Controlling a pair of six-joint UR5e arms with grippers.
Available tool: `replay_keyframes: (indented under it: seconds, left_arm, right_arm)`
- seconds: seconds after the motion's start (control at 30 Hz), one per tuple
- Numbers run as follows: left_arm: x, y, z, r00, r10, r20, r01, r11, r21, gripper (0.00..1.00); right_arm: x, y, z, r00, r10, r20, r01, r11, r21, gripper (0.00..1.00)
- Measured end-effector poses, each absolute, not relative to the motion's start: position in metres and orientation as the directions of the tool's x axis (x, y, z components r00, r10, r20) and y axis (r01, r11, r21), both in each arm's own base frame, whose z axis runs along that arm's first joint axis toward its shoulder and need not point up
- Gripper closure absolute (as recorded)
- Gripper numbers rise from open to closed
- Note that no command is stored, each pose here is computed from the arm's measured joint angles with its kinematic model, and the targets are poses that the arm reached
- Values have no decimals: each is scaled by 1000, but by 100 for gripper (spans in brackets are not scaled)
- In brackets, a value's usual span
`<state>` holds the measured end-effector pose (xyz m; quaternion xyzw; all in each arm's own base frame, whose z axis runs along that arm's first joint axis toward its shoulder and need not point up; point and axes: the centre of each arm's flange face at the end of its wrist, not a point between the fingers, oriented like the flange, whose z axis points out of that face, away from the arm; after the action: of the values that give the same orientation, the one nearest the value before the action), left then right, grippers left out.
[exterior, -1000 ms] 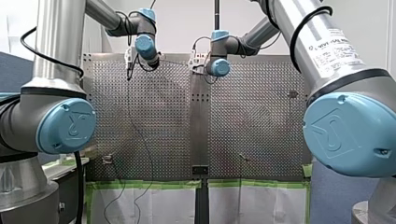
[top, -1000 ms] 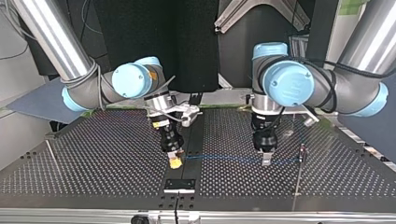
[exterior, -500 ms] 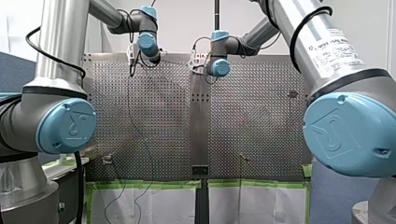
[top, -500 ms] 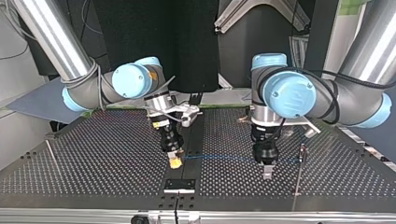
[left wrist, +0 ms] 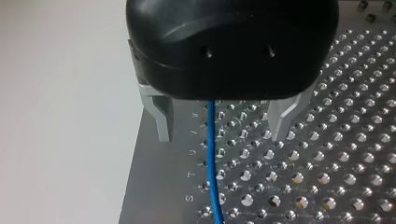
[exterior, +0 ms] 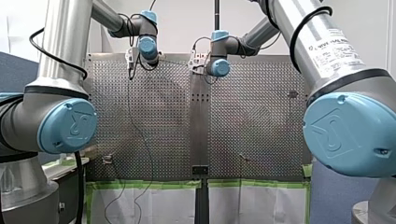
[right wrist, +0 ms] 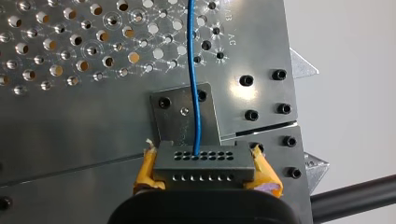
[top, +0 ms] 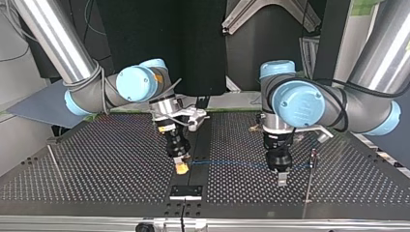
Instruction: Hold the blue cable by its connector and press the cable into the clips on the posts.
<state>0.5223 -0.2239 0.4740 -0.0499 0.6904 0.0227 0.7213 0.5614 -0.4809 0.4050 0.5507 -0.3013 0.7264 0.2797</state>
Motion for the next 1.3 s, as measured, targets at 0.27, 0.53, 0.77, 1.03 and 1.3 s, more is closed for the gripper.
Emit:
replay_keyframes:
  seconds: [0.27,0.53,0.77,1.03,1.3]
  left_arm:
    - [522,-224,474,44,-15,-999,-111,994,-20,1]
    - [521,-226,475,49,14,-999,-125,992,8,100]
    - [520,-227,474,49,24,-999,-129,992,18,100]
    - [518,-230,473,43,8,-999,-113,994,3,100]
    - [515,-233,453,33,14,-999,-108,994,11,100]
  right_arm:
    - [561,-481,403,-235,72,969,-739,-661,-130,100]
    - [561,-481,403,-235,72,969,-740,-660,-130,100]
    - [561,-481,402,-236,72,969,-740,-660,-131,100]
    - [561,-481,402,-235,71,969,-739,-661,-130,100]
    - [557,-481,389,-215,50,975,-746,-653,-131,100]
